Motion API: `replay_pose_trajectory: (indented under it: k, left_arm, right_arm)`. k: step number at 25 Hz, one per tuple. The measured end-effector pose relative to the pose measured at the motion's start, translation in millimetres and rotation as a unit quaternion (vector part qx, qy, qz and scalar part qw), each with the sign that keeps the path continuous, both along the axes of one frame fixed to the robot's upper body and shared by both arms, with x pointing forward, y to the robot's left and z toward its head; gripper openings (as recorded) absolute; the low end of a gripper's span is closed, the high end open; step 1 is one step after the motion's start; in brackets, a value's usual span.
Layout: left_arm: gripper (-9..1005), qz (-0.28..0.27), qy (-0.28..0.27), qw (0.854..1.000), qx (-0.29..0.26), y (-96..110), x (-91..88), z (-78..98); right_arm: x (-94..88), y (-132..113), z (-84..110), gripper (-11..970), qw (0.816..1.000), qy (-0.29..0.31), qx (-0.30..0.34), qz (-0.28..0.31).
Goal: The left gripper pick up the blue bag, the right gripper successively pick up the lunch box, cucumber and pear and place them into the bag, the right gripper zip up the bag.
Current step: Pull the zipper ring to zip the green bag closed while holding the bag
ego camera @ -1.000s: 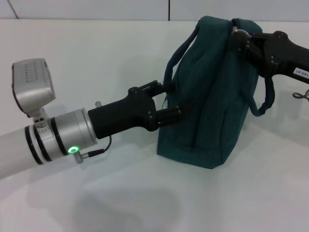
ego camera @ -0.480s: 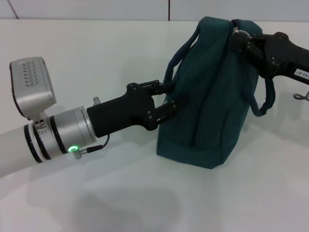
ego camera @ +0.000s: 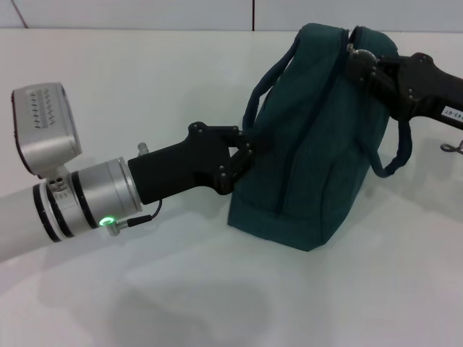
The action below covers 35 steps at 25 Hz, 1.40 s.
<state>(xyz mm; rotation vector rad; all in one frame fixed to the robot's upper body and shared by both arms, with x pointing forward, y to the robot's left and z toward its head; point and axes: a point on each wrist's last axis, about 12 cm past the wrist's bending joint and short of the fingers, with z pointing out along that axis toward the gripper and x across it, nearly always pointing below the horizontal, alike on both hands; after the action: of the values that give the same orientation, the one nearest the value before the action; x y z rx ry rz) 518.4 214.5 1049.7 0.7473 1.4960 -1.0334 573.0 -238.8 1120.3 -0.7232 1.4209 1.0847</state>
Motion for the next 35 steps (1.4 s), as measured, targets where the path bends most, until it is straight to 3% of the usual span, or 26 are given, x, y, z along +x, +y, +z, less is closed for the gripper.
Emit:
replay_pose_trajectory:
  k: [4, 13, 23, 35]
  left_arm:
    - [48, -0.001, -0.002, 1.0, -0.001, 0, 0.0, 0.6]
    - [59, -0.012, -0.004, 1.0, 0.005, 0, -0.5, 0.9]
    - [72, -0.079, -0.048, 0.996, 0.015, 26, 4.8, 32.3]
    - [87, -0.09, -0.046, 0.994, 0.05, 29, 5.9, 28.1]
  right_arm:
    - [-0.4, 0, -1.1, 6, 1.0, 0.002, -0.001, 0.0]
    - [-1.3, 1, -5.3, 6, 1.0, 0.011, -0.004, 0.0]
    - [-15.5, 5, 13.9, 6, 0.995, -0.017, 0.038, 0.088]
    - [-16.5, 12, -2.0, 7, 0.996, 0.027, 0.008, 0.087]
